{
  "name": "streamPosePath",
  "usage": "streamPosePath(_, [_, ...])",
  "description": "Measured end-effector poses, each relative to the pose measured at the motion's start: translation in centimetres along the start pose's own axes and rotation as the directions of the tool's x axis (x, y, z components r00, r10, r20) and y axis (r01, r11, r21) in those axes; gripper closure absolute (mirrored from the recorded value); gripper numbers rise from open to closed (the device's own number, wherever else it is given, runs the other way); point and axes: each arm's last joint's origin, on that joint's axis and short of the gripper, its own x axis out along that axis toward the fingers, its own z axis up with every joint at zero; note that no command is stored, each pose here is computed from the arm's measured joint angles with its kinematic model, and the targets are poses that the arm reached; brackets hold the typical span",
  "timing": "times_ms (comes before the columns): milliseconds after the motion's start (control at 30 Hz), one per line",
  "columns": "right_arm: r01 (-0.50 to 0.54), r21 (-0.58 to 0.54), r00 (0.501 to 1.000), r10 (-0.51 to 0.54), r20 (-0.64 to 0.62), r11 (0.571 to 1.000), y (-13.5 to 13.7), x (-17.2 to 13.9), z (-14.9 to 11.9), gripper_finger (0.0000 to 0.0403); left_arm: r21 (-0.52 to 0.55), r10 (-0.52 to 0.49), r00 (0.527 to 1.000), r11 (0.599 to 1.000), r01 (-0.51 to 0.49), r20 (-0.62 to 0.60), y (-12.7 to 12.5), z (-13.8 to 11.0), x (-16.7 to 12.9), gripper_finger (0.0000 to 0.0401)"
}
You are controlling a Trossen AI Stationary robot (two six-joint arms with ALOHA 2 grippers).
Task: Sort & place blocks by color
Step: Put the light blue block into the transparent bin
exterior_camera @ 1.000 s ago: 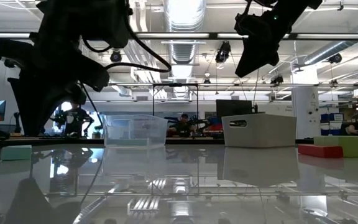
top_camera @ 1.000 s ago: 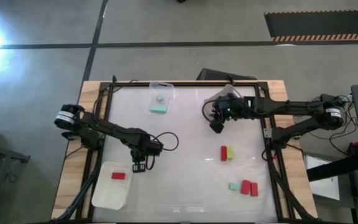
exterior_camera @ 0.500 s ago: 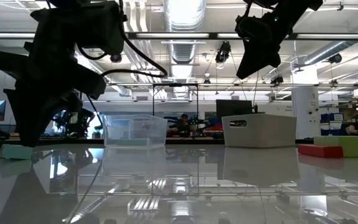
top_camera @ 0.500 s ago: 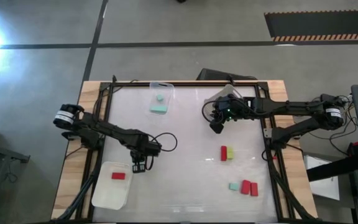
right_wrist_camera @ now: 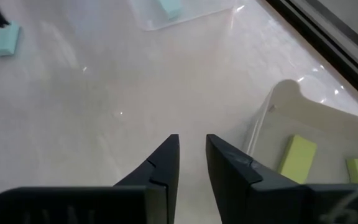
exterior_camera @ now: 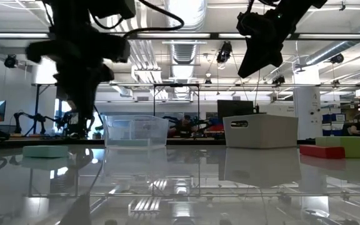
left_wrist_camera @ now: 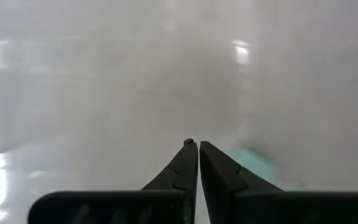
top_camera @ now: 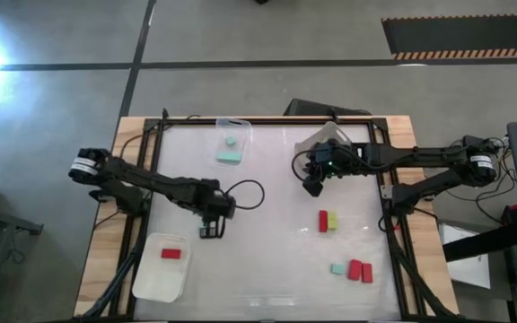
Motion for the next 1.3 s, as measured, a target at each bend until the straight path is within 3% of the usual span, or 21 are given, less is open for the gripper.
streamPosePath(133, [-0.003,-0.004,1.000,0.003,0.001,1.000,0.1,0.0,-0.1,0.0334,0.101,-0.170,0.985,0.980,0.173,-0.039,-0.3,-1.0,-0.2,0.0400])
streamPosePath(267, [-0.004,-0.007,1.000,0.004,0.001,1.000,0.2,0.0,-0.1,0.0331,0.148,-0.234,0.970,0.959,0.241,-0.062,-0.5,-1.3,0.5,0.0385])
streamPosePath(633, [-0.001,-0.010,1.000,0.001,-0.010,1.000,0.2,0.2,-0.4,0.0334,0.149,-0.203,0.968,0.963,0.225,-0.146,-0.6,-2.2,2.5,0.0207])
streamPosePath(800, [-0.001,-0.010,1.000,0.001,-0.011,1.000,0.2,0.2,-0.4,0.0332,0.206,-0.153,0.979,0.962,0.179,-0.138,-0.5,-2.2,2.6,0.0154])
streamPosePath(1167, [0.006,-0.014,1.000,-0.006,-0.030,1.000,0.0,0.6,-1.0,0.0329,0.214,-0.192,0.972,0.952,0.217,-0.134,-0.8,-3.1,3.8,0.0145])
streamPosePath(1300, [0.005,-0.009,1.000,-0.006,-0.029,1.000,0.0,0.7,-1.1,0.0334,0.222,-0.149,0.979,0.959,0.177,-0.137,-0.7,-3.4,4.0,0.0145])
